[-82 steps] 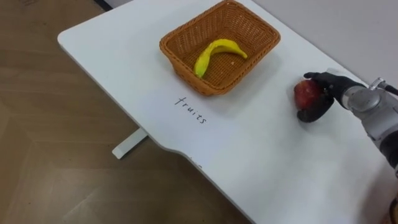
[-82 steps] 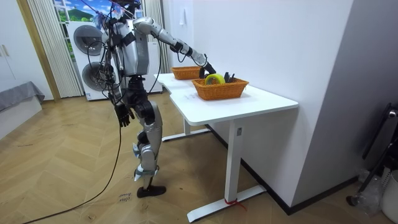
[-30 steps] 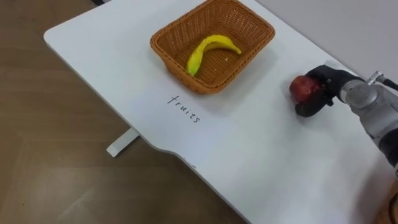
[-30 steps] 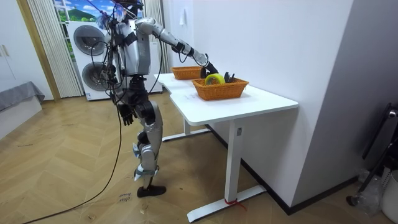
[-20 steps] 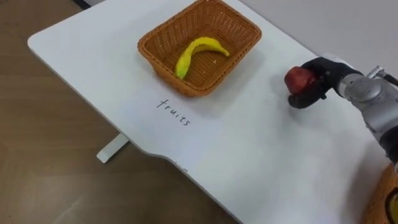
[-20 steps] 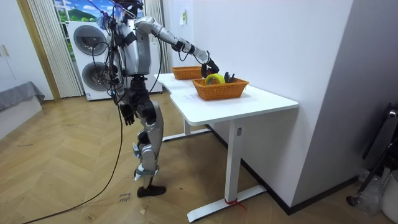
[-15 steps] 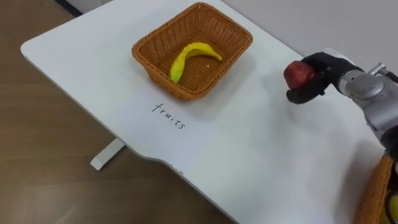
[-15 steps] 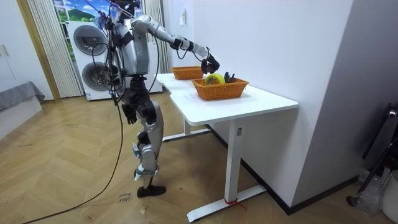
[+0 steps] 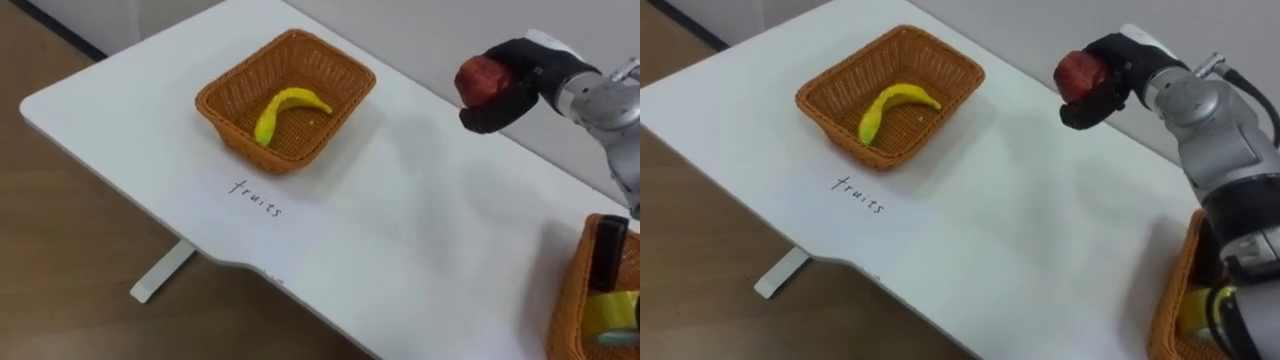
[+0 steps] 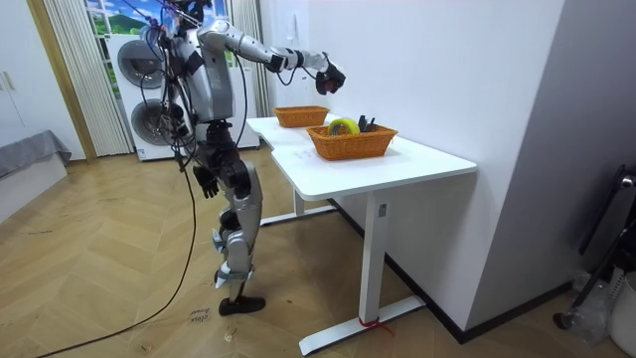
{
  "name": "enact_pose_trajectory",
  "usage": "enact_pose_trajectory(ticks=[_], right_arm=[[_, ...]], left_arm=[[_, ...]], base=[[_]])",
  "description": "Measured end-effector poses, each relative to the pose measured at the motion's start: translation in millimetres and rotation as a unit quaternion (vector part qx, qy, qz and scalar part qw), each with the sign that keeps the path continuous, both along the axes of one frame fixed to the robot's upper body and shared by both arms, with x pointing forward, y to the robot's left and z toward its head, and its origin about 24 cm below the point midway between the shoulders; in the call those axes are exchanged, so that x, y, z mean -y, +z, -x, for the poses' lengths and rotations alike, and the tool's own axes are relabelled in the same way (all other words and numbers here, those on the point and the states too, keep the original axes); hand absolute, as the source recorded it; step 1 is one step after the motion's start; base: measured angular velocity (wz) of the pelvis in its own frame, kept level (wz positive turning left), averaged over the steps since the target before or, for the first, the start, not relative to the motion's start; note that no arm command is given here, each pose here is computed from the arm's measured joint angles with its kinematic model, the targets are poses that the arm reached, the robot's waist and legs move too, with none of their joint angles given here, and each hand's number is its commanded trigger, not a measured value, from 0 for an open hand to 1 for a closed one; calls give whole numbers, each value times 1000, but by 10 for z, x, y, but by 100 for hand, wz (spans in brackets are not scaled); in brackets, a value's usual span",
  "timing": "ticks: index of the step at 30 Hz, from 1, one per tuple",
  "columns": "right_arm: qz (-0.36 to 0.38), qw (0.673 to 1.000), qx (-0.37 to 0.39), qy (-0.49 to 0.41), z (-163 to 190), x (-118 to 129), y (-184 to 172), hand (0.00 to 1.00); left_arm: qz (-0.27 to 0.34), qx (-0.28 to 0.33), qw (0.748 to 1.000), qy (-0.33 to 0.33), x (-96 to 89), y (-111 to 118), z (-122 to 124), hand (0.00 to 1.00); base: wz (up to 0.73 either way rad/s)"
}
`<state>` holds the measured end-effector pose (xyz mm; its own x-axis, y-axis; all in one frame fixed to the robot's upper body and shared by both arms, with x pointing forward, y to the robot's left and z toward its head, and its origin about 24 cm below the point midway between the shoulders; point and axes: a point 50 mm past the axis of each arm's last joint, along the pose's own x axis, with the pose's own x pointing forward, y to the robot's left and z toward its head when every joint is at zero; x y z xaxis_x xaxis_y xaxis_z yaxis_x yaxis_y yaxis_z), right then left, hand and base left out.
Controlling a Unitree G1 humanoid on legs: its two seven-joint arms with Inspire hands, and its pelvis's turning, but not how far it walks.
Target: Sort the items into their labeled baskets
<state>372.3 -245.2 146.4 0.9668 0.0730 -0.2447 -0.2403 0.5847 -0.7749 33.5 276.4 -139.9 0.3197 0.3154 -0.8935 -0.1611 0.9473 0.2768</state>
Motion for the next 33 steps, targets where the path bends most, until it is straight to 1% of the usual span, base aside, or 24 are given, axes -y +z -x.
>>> enact_pose_trajectory(ticks=[2, 5, 10, 13, 21, 27, 33], right_arm=[[1, 1000, 5, 6, -1, -29, 25, 100], [2, 1000, -1, 15, 1, -64, 38, 100], [7, 999, 10, 32, 9, -168, 125, 100], [14, 999, 3, 40, 11, -214, 90, 100], [5, 999, -17, 50, 34, -321, -75, 100], [-1, 997, -36, 69, 47, -498, -228, 100], [-6, 997, -49, 63, 47, -477, -290, 100]], left_arm=[[1, -3, 1000, 2, 3, -2, 16, 0], [2, -16, 1000, 10, -6, -6, 103, 0], [10, -46, 999, 14, -4, -6, 307, 0], [17, -63, 998, 18, 6, -4, 414, 0], [33, -70, 997, 14, 17, -5, 448, 0], [33, -78, 996, 19, 5, 2, 493, 0], [31, -73, 997, 18, -16, 22, 483, 0]], base=[[9], [12], [3], [6], [12], [15], [24]])
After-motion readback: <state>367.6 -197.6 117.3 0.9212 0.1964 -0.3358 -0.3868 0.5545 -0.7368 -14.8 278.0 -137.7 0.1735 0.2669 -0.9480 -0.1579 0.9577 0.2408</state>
